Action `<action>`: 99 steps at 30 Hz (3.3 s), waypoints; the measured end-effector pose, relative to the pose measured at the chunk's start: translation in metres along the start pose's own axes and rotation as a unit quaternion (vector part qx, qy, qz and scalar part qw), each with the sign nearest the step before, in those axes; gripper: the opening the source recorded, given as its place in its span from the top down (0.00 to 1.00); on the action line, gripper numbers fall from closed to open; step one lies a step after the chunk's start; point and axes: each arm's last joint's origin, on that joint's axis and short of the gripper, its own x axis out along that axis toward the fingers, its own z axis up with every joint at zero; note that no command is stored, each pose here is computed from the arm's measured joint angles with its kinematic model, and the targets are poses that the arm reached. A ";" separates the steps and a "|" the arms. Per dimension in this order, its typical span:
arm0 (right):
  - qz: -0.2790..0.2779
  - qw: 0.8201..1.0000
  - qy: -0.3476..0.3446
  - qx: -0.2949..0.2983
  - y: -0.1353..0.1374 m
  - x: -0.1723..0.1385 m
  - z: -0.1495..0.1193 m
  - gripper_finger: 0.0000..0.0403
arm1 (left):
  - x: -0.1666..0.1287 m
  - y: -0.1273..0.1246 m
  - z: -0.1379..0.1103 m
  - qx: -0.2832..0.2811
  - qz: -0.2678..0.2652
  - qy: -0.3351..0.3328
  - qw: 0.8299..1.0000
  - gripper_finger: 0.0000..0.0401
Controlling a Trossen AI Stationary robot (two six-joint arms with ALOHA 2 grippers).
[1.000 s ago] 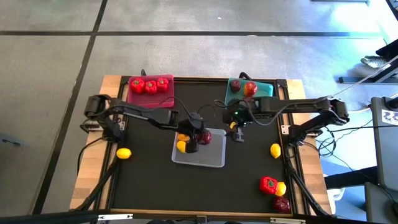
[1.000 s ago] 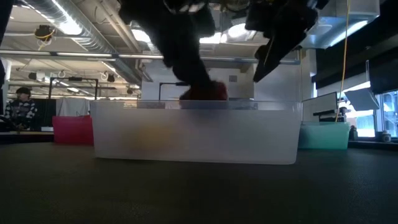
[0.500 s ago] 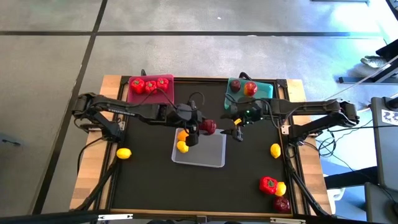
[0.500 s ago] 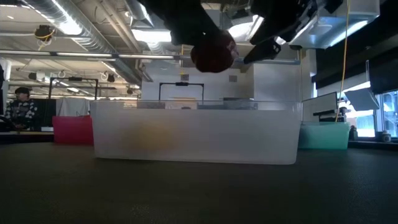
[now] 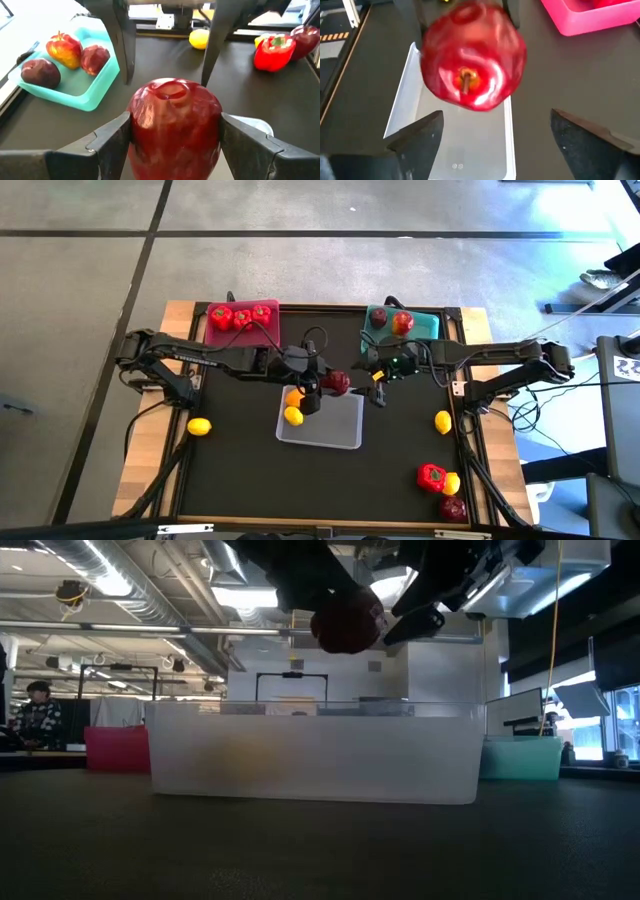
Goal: Sort produce into baskets
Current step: Put the apple into the blue bin
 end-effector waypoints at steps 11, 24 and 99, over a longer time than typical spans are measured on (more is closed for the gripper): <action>-0.017 0.998 -0.059 0.008 -0.001 0.009 0.011 0.07 | 0.006 0.011 0.000 -0.020 0.014 -0.002 1.000 0.32; 0.005 0.998 -0.056 -0.002 -0.002 0.023 0.010 0.08 | 0.007 0.013 0.004 -0.029 0.015 -0.025 0.999 0.32; 0.059 0.992 0.111 -0.024 0.039 0.122 -0.051 0.08 | 0.070 -0.002 -0.092 -0.004 -0.028 0.217 0.976 0.16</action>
